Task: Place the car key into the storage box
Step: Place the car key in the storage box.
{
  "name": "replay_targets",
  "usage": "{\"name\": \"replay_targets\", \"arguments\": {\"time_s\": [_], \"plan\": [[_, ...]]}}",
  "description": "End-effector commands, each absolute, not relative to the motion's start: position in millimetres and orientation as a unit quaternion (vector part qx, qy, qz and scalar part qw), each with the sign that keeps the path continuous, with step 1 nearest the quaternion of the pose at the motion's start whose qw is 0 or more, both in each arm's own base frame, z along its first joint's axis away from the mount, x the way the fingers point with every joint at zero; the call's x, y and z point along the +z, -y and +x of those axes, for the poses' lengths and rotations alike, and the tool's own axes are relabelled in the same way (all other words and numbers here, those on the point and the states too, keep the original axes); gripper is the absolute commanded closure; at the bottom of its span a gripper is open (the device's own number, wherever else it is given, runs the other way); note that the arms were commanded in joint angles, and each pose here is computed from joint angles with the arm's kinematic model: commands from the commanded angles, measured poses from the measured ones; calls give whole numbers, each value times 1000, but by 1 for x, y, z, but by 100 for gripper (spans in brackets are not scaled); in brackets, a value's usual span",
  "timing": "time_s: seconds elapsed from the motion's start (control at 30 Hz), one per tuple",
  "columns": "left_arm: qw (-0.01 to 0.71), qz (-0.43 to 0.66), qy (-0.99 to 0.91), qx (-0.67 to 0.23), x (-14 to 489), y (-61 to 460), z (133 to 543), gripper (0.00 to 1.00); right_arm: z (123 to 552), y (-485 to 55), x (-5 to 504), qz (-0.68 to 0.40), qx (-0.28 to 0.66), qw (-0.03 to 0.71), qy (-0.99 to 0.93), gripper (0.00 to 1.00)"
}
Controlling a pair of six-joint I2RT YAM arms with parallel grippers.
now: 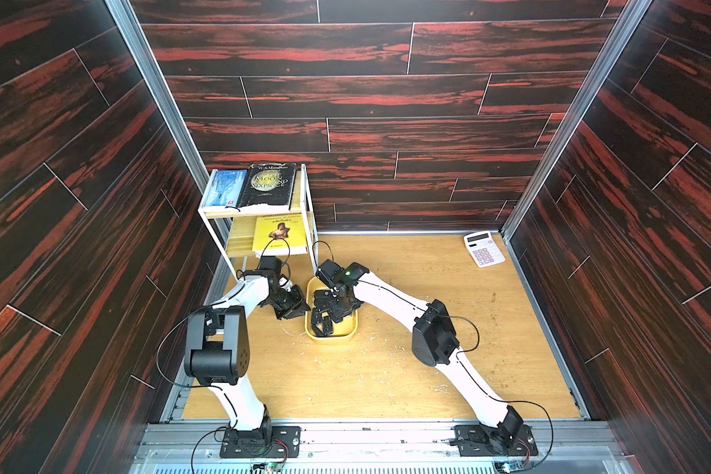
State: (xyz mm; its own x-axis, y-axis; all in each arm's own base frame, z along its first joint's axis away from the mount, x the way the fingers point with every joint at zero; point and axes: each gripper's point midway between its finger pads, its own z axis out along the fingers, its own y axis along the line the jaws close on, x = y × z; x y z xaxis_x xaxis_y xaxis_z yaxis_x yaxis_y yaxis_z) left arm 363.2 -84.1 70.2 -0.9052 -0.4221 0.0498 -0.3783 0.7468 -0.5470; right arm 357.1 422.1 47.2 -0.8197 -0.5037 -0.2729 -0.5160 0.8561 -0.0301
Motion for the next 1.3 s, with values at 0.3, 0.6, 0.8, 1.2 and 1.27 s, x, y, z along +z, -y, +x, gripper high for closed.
{"name": "replay_targets", "arguments": {"time_s": [0.3, 0.6, 0.8, 1.2, 1.27], "plan": [[30, -214, -937, -274, 64, 81, 361, 74, 363, -416, 46, -254, 10, 142, -957, 22], [30, -213, -937, -274, 64, 81, 361, 72, 357, -423, 95, -255, 45, 178, -949, 10], [29, -211, -937, -276, 64, 82, 362, 58, 346, -437, 170, -266, 98, 228, -932, 1], [119, -183, -933, -286, 117, 79, 375, 0, 338, -414, 282, -273, 119, 352, -887, 1], [166, -170, -927, -291, 146, 78, 379, 0, 339, -403, 297, -265, 116, 382, -878, 1]]}}
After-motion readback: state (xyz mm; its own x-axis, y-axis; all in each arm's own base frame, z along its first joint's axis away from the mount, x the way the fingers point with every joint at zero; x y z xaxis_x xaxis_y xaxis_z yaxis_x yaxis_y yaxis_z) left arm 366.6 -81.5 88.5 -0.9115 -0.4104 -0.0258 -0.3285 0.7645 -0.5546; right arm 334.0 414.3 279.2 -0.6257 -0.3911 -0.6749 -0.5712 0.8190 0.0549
